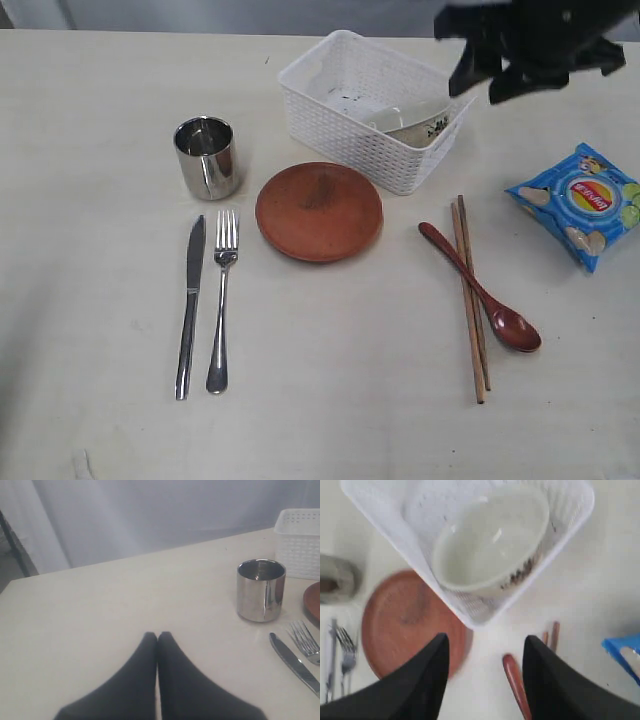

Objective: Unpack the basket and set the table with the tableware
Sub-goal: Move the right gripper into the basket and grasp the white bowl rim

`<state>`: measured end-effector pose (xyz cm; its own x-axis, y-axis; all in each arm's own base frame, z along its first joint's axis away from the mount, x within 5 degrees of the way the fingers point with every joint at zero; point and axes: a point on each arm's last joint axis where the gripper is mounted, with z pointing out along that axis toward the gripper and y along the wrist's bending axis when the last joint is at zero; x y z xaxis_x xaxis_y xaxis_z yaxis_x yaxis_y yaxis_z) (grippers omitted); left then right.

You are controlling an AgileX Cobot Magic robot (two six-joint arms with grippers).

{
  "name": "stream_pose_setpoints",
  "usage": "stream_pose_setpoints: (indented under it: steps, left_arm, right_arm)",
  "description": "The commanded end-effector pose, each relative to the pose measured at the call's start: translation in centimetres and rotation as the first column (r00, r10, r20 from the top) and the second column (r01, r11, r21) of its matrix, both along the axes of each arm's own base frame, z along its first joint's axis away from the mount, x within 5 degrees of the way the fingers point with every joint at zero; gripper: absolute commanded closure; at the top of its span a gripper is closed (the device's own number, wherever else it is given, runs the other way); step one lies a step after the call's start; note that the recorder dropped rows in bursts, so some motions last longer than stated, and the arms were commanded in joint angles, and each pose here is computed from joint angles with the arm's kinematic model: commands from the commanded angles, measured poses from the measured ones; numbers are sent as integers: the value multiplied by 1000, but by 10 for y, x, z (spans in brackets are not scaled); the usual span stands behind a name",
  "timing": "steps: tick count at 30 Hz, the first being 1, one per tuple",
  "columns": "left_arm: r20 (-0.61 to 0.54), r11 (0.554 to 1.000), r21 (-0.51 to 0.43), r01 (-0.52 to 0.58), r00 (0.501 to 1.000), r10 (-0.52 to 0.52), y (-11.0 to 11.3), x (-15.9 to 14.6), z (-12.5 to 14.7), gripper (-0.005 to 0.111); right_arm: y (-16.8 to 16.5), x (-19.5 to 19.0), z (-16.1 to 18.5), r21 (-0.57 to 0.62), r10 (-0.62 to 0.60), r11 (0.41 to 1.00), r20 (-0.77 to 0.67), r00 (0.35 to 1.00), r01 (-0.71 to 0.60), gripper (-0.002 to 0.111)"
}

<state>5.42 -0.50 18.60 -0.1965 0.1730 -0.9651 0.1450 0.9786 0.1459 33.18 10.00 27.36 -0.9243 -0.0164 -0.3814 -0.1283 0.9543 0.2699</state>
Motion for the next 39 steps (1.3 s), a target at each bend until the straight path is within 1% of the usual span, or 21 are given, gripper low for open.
stream_pose_setpoints:
  steps: [1,4,7,9,11,15,18,22,26,29,34,39]
  left_arm:
    - [7,1000,-16,-4,1000,4,0,0,0,107]
    - [7,1000,-16,-4,1000,4,0,0,0,107]
    - [7,1000,-16,-4,1000,4,0,0,0,107]
    - [7,1000,-16,-4,1000,4,0,0,0,107]
    - [7,1000,-16,-4,1000,4,0,0,0,107]
    - [7,1000,-16,-4,1000,4,0,0,0,107]
    - [7,1000,-16,-4,1000,4,0,0,0,107]
    - [7,1000,-16,-4,1000,4,0,0,0,107]
    - [7,1000,-16,-4,1000,4,0,0,0,107]
    - [7,1000,-16,-4,1000,4,0,0,0,107]
    - [7,1000,-16,-4,1000,4,0,0,0,107]
    - [7,1000,-16,-4,1000,4,0,0,0,107]
  right_arm:
    - [10,36,18,41,-67,997,-73,995,70,63]
    - [13,57,14,-10,-84,996,-193,978,84,63]
    - [18,86,9,-53,-123,992,-161,979,116,63]
    - [23,91,7,-41,-149,989,-164,975,144,63]
    - [30,96,2,-49,-152,988,-164,975,146,63]
    - [32,103,-20,-152,-165,978,-167,972,141,64]
    - [32,106,-30,-169,-174,975,-182,968,143,64]
    - [31,107,-33,-184,-173,973,-184,968,139,65]
    - [28,99,-55,-268,-174,957,-227,958,111,65]
    - [22,94,-68,-308,-182,946,-258,949,97,65]
    - [22,97,-62,-314,-176,945,-237,956,96,65]
    - [27,103,-45,-264,-170,957,-189,967,116,65]
